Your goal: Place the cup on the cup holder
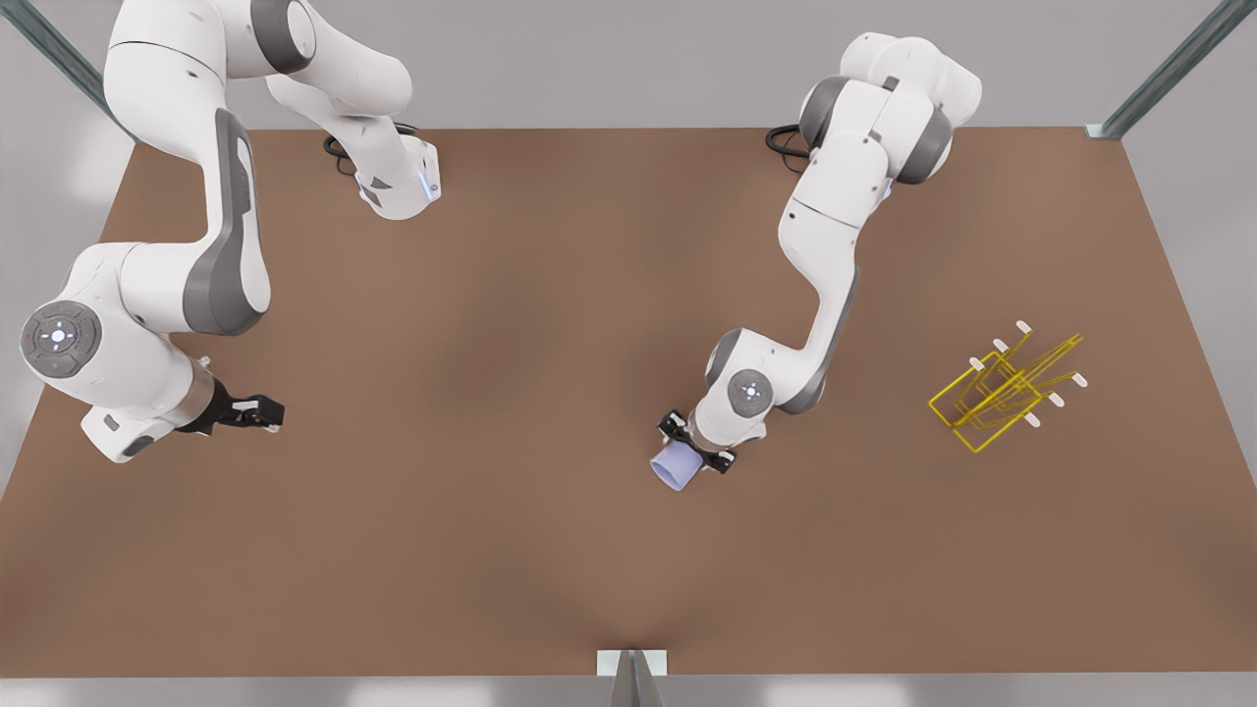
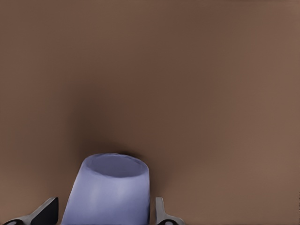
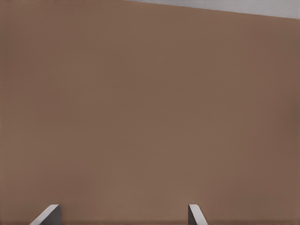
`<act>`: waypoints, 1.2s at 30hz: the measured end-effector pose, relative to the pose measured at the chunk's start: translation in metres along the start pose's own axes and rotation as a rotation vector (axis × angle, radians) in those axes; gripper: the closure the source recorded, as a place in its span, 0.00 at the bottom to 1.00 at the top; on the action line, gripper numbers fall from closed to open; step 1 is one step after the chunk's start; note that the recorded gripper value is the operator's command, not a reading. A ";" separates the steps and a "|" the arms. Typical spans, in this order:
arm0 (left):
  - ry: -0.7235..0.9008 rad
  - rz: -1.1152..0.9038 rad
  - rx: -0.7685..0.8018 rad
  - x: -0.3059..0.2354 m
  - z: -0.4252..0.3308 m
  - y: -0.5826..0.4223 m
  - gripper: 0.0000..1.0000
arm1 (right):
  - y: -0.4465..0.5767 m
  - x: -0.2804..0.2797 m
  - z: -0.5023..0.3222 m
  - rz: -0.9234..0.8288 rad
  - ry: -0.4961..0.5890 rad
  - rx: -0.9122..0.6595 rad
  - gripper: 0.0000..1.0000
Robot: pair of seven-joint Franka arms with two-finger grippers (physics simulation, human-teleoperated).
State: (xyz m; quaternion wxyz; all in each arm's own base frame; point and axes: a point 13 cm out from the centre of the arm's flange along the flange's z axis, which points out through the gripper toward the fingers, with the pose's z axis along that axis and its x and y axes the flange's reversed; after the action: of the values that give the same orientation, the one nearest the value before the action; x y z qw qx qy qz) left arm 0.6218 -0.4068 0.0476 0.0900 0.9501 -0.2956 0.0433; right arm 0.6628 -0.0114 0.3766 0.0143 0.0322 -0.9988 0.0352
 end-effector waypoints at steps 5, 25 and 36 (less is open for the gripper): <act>-0.004 0.012 0.009 -0.002 0.005 0.000 0.24 | -0.002 0.000 0.001 0.004 0.002 -0.001 0.00; -1.075 0.288 1.111 -0.194 -0.328 -0.246 0.22 | -0.003 0.000 0.003 0.004 0.004 -0.002 0.00; -1.613 0.593 1.085 -0.285 -0.342 -0.256 0.22 | -0.002 0.000 0.003 0.003 0.004 -0.002 0.00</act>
State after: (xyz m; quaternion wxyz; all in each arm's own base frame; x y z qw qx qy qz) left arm 0.5234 0.0260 0.3065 -0.5940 0.4969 -0.4325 -0.4617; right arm 0.6630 -0.0138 0.3734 0.0163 0.0304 -0.9988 0.0342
